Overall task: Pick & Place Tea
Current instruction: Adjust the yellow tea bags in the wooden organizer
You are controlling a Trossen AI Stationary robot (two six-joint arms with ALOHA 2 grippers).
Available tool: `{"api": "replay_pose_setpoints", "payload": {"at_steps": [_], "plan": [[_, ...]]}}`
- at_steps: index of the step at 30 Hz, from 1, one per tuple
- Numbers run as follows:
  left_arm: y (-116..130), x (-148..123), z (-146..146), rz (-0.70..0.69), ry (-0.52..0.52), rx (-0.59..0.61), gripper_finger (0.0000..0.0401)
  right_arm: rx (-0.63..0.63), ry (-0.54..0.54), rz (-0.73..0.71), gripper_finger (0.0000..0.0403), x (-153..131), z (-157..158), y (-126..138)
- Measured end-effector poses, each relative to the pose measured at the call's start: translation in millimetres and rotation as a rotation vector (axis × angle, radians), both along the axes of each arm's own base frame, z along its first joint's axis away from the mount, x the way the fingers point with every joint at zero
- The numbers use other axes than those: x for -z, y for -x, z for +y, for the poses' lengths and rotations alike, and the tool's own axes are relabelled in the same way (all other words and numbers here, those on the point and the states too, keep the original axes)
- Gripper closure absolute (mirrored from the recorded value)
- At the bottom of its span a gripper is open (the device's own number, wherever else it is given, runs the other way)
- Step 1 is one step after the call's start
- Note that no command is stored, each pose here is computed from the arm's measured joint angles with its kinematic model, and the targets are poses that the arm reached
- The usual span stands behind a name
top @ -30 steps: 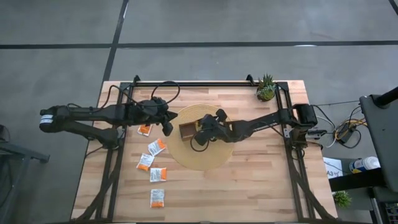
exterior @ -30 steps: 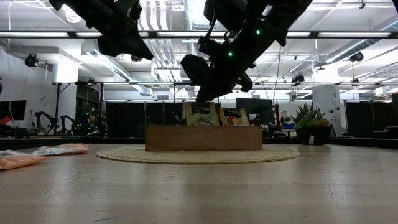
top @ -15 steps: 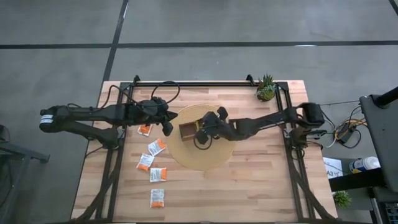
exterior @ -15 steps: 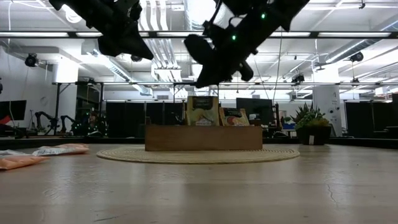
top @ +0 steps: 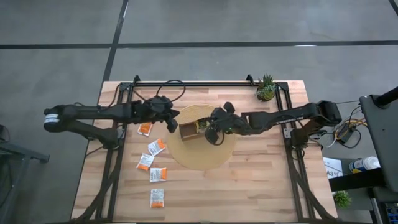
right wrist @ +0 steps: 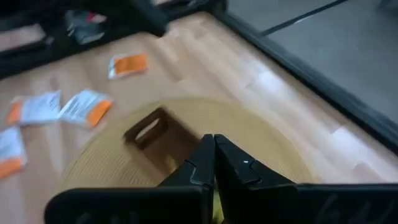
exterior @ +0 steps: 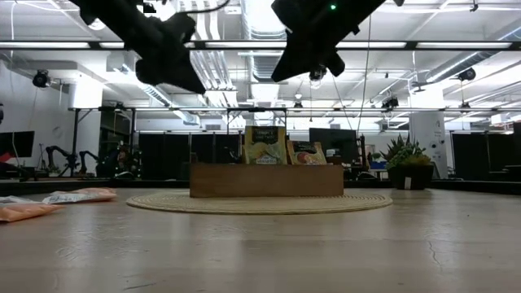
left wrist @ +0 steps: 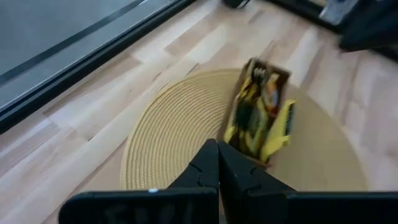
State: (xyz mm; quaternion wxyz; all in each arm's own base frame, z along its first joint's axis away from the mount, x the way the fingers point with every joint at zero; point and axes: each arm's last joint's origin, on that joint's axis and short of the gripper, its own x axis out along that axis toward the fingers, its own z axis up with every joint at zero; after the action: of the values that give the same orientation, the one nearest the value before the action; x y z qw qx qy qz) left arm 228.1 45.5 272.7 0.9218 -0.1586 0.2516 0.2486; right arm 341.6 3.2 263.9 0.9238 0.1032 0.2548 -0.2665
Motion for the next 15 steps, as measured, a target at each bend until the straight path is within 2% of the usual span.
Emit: {"api": "replay_pose_setpoints", "payload": {"at_steps": [7, 15], "plan": [[-18.3, 21.1, 19.9, 0.07, -0.017, -0.014, 0.0401, -0.093, -0.044, 0.038, 0.0394, 0.8, 2.7, 2.5], [-40.0, 42.0, 51.8, 0.011, 0.043, 0.059, 0.0401, -0.16, -0.09, 0.089, 0.0394, 5.5, 4.8, 4.3]]}}
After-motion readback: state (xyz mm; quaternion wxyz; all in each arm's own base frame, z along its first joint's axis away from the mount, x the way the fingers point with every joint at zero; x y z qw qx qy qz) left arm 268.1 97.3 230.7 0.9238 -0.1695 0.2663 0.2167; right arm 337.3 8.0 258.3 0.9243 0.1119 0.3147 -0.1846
